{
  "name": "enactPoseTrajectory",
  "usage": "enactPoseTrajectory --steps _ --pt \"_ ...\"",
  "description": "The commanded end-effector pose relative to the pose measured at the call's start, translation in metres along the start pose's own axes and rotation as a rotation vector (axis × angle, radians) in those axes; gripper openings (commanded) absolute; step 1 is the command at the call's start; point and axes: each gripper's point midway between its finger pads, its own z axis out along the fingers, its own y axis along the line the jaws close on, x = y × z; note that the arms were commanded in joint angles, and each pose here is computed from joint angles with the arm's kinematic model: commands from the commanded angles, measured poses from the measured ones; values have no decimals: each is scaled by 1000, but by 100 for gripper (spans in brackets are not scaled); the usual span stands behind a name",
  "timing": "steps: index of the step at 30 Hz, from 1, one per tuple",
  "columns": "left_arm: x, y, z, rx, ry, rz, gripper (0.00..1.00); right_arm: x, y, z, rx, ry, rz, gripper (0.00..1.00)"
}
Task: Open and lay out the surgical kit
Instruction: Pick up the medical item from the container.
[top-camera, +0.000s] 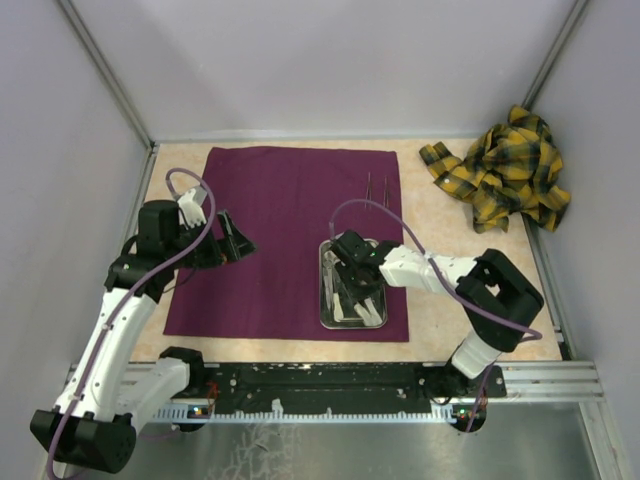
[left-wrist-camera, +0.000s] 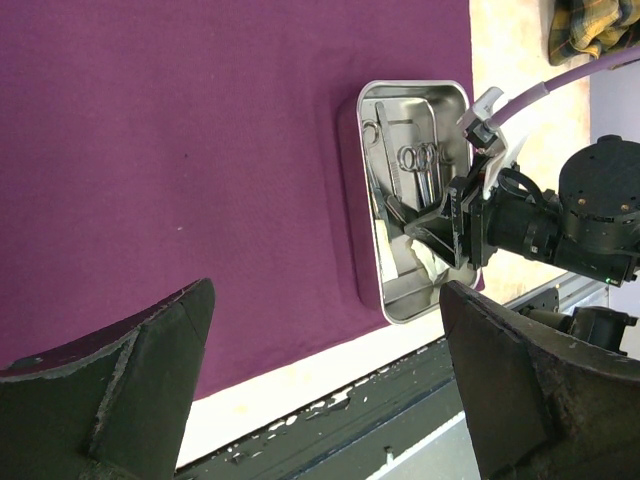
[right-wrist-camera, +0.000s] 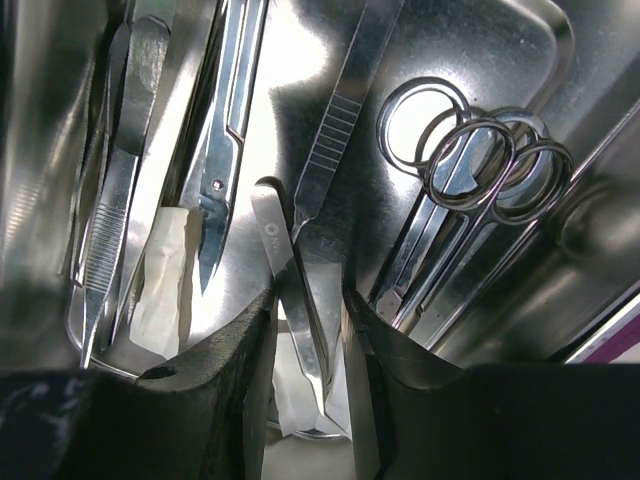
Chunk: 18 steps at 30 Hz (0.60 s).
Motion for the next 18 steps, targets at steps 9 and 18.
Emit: enactPoseTrajectory --steps 9,18 --pt "-5 -1 2 11 -19 4 100 -24 12 2 -11 -71 -33 17" --pt "-6 -3 0 13 -23 3 100 -36 13 -14 -19 -116 -27 0"
